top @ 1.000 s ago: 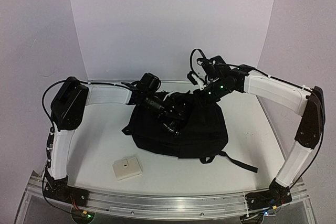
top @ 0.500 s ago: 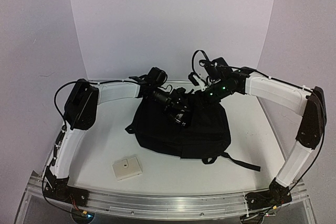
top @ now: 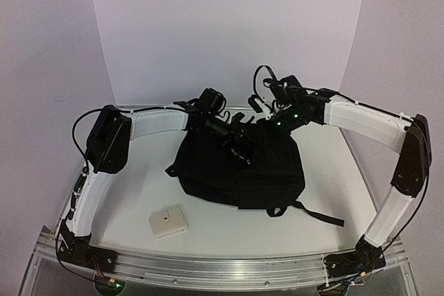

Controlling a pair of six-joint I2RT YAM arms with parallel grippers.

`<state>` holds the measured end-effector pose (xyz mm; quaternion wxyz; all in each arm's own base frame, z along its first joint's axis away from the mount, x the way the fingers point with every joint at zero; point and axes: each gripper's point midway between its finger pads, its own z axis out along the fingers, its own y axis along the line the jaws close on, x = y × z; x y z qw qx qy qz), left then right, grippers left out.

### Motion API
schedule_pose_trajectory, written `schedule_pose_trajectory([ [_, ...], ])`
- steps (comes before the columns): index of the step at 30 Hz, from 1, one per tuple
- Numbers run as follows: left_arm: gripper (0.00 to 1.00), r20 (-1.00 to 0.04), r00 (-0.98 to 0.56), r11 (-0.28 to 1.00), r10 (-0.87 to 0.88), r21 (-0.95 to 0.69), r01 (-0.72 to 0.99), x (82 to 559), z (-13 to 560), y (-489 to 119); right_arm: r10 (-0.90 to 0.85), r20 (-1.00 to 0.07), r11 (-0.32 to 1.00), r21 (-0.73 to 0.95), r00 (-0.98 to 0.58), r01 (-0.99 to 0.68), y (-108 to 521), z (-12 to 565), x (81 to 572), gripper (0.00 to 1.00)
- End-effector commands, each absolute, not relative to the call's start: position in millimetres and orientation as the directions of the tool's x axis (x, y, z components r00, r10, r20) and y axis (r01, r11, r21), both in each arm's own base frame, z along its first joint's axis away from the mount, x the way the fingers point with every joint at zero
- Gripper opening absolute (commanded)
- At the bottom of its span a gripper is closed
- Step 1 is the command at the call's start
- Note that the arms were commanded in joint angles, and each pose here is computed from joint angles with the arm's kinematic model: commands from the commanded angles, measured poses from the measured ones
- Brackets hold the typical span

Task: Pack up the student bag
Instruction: Place the stationery in the student bag.

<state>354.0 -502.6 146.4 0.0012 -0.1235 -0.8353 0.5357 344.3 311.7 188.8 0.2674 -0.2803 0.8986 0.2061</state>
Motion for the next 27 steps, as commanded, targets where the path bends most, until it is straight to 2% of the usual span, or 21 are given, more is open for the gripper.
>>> schedule_pose_trajectory([
  [1,0.0,-0.335,-0.942,0.364,0.036,-0.873,0.325,397,200,-502,-0.379,-0.625,0.692,0.298,-0.683,-0.658,331,218,328,0.0],
  [6,0.0,-0.33,-0.944,0.344,-0.02,-0.889,0.304,408,199,-505,-0.381,-0.61,0.68,0.325,-0.695,-0.658,334,214,325,0.0],
  [12,0.0,-0.374,-0.922,0.307,-0.101,-0.893,0.328,423,218,-505,-0.386,-0.591,0.674,0.344,-0.709,-0.654,334,207,321,0.0],
  [18,0.01,-0.386,-0.918,0.265,-0.094,-0.898,0.351,412,218,-516,-0.378,-0.598,0.672,0.348,-0.706,-0.654,337,212,323,0.0],
  [21,0.13,-0.414,-0.908,0.29,-0.06,-0.878,0.381,402,217,-518,-0.373,-0.599,0.684,0.339,-0.709,-0.646,333,211,326,0.0],
  [23,0.3,-0.42,-0.907,0.309,-0.018,-0.865,0.395,394,212,-519,-0.361,-0.605,0.687,0.342,-0.709,-0.641,331,215,330,0.0],
  [27,0.51,-0.376,-0.926,0.397,0.013,-0.849,0.35,383,190,-502,-0.34,-0.618,0.698,0.339,-0.709,-0.631,326,222,338,0.0],
])
